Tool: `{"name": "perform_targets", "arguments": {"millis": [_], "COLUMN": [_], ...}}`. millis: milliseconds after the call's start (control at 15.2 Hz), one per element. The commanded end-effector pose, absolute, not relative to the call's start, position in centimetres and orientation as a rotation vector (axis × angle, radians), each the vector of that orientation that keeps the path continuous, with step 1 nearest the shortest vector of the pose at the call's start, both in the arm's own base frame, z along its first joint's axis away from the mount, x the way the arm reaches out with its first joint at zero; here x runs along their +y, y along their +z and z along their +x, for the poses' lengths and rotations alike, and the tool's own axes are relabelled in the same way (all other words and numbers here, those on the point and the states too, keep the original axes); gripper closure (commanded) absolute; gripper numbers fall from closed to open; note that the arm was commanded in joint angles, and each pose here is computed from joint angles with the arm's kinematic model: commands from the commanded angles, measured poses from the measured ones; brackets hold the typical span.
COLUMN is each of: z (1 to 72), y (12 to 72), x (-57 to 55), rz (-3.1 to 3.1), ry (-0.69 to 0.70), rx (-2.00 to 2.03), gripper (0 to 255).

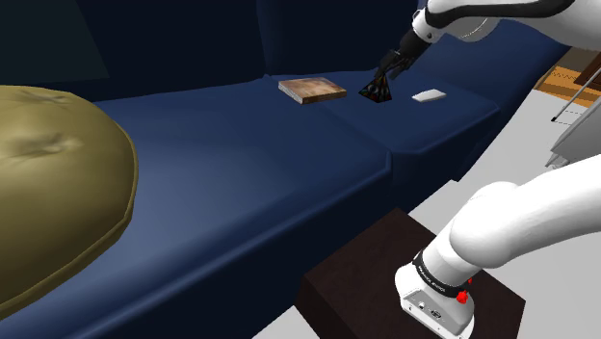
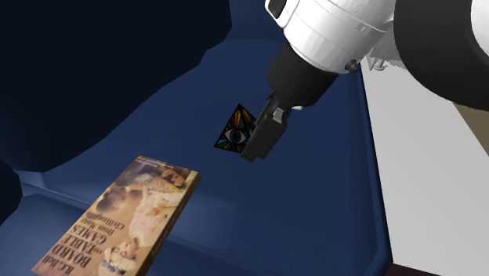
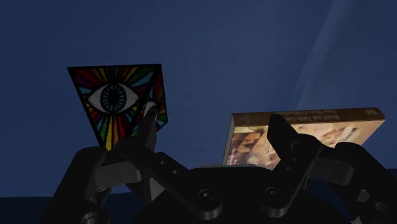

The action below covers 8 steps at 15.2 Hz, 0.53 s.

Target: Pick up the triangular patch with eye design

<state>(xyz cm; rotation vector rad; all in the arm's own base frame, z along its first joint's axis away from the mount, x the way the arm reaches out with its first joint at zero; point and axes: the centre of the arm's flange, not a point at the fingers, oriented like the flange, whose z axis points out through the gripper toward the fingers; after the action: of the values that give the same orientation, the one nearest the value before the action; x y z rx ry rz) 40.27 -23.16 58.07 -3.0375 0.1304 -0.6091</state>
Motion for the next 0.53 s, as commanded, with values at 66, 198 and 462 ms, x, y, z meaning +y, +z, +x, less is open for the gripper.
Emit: {"name": "perform_targets", "arguments": {"millis": [66,198,462], "z": [41.5,42.5,44.1], "y": [57.9,57.9,58.0], "x": [-26.9,-29.1,-33.0], "rz": [-3.013,-2.994,-2.959], "ry": [-0.697,-0.753,-0.851], "rx": [0.143,0.151,0.165], "gripper": [0,0,0]}}
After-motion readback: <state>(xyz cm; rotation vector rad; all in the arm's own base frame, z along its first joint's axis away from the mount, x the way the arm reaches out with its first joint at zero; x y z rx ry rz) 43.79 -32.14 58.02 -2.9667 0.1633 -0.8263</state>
